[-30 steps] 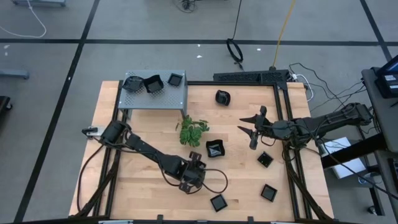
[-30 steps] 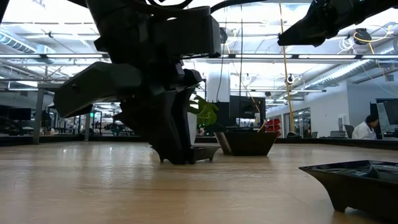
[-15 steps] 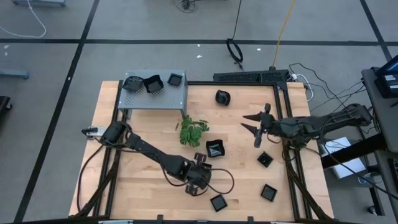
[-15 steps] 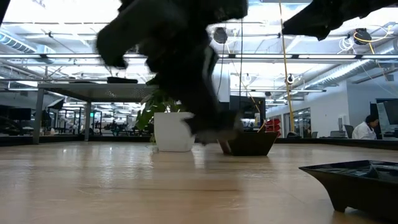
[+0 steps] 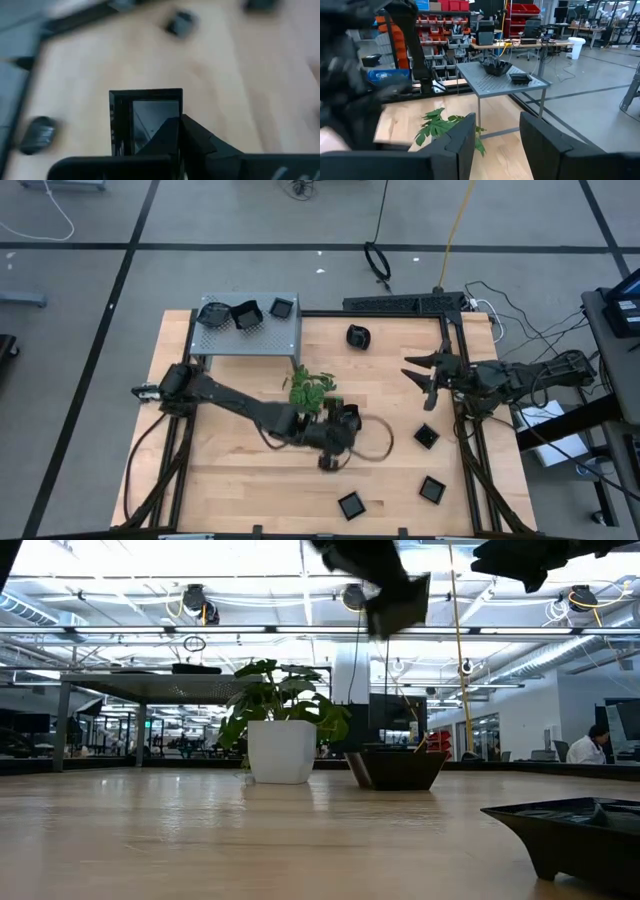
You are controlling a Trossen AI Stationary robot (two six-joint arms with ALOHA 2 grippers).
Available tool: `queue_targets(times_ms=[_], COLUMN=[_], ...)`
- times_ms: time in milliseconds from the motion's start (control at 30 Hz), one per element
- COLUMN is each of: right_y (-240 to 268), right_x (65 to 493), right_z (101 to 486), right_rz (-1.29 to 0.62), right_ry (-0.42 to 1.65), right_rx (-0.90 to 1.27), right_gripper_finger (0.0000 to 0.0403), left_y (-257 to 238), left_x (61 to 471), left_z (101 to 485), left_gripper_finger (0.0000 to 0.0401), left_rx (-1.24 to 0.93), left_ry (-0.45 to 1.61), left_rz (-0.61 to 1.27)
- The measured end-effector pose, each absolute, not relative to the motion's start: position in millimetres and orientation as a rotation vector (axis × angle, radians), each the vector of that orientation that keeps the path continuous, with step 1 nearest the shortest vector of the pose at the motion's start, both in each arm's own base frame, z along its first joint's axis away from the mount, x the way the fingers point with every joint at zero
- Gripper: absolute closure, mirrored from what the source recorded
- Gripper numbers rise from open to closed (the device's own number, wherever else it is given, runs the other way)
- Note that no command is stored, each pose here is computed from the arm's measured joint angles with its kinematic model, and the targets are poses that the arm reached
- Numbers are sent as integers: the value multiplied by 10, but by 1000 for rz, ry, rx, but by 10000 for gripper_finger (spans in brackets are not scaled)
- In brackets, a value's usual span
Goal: Pick & Place Mini shaped plates
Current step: Stack the square plate on top of the square plate on the shelf
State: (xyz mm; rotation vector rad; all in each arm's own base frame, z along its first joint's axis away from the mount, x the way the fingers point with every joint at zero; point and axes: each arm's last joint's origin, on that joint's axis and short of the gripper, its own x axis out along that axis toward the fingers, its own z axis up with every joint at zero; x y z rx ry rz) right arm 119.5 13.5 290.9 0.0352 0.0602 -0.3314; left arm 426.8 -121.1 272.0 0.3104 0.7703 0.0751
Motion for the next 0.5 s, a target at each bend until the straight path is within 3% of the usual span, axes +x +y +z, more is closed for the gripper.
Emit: queue_targets(times_ms=[267, 500], right_y=[125, 125], right_x=[1155, 1157], right_z=[2931, 2934], right_rz=[-334, -336], right_ry=[40, 36], right_rx=[44, 42], right_gripper_finger=[261, 261], left_y=[-554, 153], left_x=[4049, 3567], left_z=[3404, 3901], left_gripper_finger=[381, 391], left_rx=[307, 209], left_ry=[663, 647], left_rz=[454, 693])
